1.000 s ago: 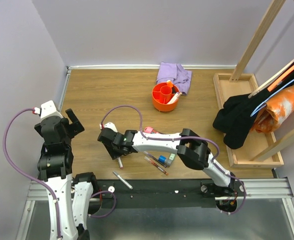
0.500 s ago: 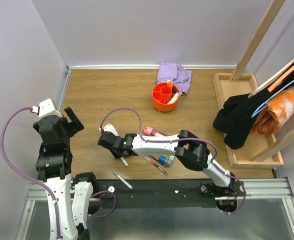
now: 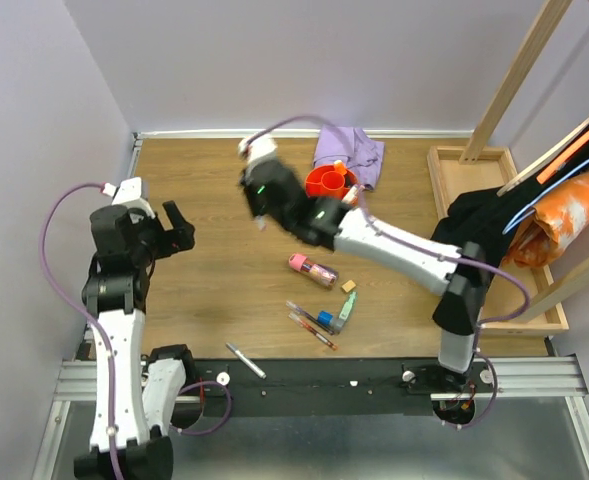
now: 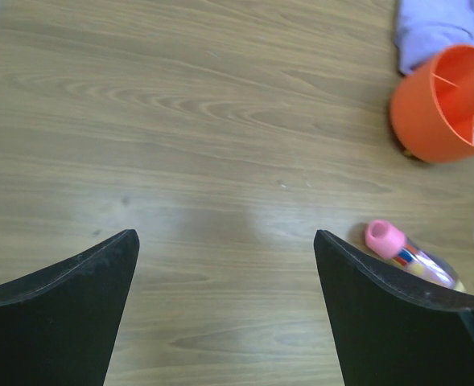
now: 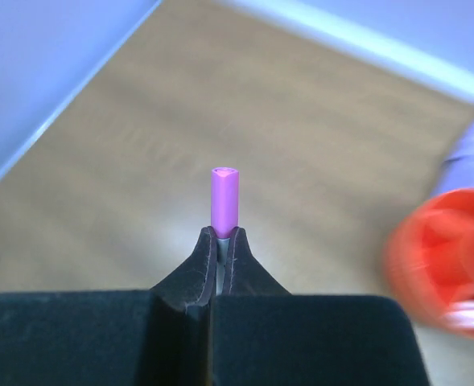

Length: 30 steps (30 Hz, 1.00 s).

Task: Sort the stationery into containers
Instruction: Pick up the pen from the center of the board, then place the pen in the storage box.

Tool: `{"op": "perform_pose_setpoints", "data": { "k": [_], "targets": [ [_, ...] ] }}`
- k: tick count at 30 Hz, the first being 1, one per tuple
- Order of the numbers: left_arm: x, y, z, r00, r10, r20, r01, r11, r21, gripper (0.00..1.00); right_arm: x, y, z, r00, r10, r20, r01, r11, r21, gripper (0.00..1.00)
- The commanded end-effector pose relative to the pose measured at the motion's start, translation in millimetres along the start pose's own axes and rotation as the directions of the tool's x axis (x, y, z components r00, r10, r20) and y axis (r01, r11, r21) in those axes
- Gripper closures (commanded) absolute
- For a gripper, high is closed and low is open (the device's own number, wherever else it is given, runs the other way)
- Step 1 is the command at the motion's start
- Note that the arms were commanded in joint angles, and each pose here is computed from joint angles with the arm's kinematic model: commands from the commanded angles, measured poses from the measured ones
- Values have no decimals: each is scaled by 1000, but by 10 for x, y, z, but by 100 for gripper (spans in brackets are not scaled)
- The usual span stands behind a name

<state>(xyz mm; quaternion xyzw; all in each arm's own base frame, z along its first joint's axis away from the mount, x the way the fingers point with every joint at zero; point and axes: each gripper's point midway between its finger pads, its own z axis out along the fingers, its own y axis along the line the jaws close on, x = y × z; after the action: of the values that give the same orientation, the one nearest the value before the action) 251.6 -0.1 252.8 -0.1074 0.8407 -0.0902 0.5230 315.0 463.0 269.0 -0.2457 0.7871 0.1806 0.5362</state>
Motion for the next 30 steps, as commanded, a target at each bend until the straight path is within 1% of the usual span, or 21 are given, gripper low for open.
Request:
{"op": "perform_pose_setpoints", "data": {
  "k": [1, 2, 3, 4, 5, 6, 7, 8, 9, 11, 12, 13, 17, 19, 25, 30],
  "targets": [
    [-49, -385, 293, 998, 16, -58, -2, 974, 227, 1, -558, -1297, 35, 982, 81, 172, -114, 975, 193, 99],
    [-72, -395, 334, 998, 16, -66, -2, 975, 221, 1, -395, -1656, 81, 985, 76, 153, -113, 961, 252, 100],
    [-26, -363, 439, 995, 12, -101, 9, 979, 203, 1, -408, -1797, 52, 982, 73, 173, -118, 957, 266, 100],
    [-34, -306, 499, 994, 11, -105, 7, 986, 167, 1, -519, -1937, -24, 970, 76, 232, -140, 951, 275, 99],
    [-53, -306, 545, 994, 13, -111, 5, 987, 159, 1, -354, -2176, -14, 973, 68, 220, -136, 940, 312, 99],
    [-14, -283, 629, 990, 13, -138, 7, 990, 144, 1, -297, -2258, -29, 972, 67, 225, -138, 938, 319, 99],
    [-29, -252, 676, 990, 10, -141, 8, 992, 126, 1, -370, -2334, -63, 960, 64, 273, -154, 935, 320, 99],
    [-66, -251, 709, 990, 10, -142, 7, 993, 121, 1, -410, -2469, -152, 953, 56, 297, -159, 928, 337, 100],
    [-45, -228, 780, 987, 7, -163, 11, 994, 113, 1, -250, -2526, -140, 959, 55, 280, -153, 927, 342, 100],
    [-54, -210, 847, 984, 14, -177, 4, 995, 104, 1, -294, -2639, -203, 944, 55, 325, -170, 925, 339, 99],
    [-88, -203, 905, 982, 17, -186, 2, 995, 100, 1, -177, -2670, -197, 948, 55, 314, -168, 924, 345, 100],
    [-92, -196, 926, 980, 21, -195, -2, 995, 97, 1, -190, -2695, -208, 940, 56, 336, -178, 922, 343, 100],
    [-211, -206, 1035, 978, 43, -203, -22, 995, 102, 1, 12, -2861, -182, 937, 71, 342, -204, 906, 371, 99],
    [-227, -207, 1105, 976, 46, -213, -25, 994, 104, 1, 163, -2909, -114, 938, 83, 336, -215, 901, 377, 99],
    [-318, -215, 1220, 975, 66, -214, -45, 994, 103, 1, 382, -2996, 84, 936, 120, 330, -245, 895, 371, 99],
    [-349, -204, 1255, 975, 79, -209, -60, 993, 97, 1, 452, -3006, 241, 933, 144, 329, -264, 897, 356, 100]
  ]
}}
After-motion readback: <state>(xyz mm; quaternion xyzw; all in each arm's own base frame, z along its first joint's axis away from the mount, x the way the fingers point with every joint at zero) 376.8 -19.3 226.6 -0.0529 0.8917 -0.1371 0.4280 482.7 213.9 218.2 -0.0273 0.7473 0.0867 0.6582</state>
